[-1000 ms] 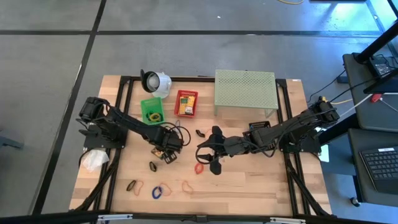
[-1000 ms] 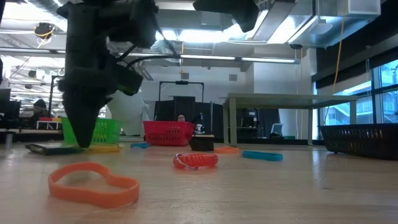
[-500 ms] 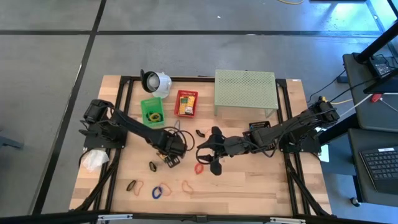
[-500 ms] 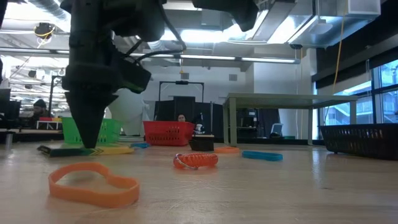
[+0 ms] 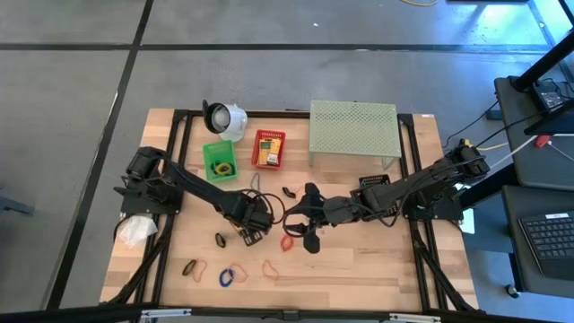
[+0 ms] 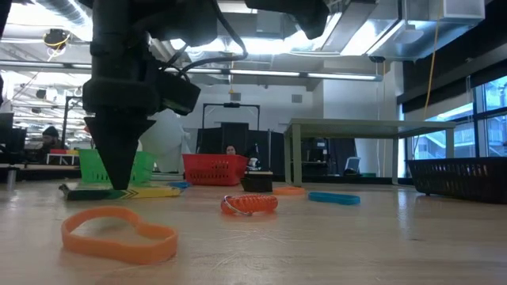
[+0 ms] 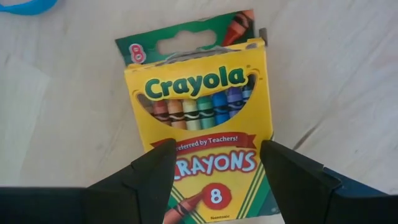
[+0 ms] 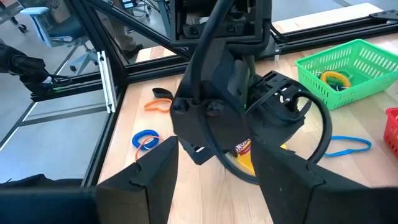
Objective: Pick & Place Office Desk Supplies
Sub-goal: Put the crayons box into the red basket
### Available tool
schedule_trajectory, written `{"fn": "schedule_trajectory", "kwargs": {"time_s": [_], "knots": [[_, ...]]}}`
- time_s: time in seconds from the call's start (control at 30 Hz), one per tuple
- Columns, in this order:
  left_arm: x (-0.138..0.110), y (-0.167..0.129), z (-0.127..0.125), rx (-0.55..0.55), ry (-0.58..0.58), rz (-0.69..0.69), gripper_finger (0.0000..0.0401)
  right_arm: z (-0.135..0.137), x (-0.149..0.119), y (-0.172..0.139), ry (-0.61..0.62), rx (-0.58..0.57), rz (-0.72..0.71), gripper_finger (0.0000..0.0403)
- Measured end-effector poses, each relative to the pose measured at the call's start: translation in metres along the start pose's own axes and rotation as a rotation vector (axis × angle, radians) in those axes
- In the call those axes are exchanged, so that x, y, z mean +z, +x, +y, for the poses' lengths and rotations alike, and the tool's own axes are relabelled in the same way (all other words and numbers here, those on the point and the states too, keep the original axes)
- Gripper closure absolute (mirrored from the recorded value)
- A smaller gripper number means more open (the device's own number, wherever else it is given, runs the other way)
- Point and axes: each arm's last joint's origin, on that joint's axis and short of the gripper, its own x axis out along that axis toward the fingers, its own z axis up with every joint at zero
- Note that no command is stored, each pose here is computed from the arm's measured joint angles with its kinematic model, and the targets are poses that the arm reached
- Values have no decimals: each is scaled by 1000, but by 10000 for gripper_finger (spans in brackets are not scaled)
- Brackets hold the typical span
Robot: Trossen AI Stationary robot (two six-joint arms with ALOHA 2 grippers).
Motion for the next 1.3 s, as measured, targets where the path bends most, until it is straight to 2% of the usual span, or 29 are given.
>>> {"fn": "schedule_trajectory", "kwargs": {"time_s": [0.5, 0.8, 1.07, 1.3], "knots": [[-2, -2, -7, -17, 31, -14, 166, 1, 0, 0, -3, 3, -3, 199], [1, -12, -13, -67, 67, 36, 166, 1, 0, 0, -2, 3, -2, 199], [4, -20, -15, -55, 124, 27, 165, 1, 0, 0, 4, 3, -2, 199], [6, -20, -13, -49, 121, 19, 165, 1, 0, 0, 4, 2, -2, 199]]}}
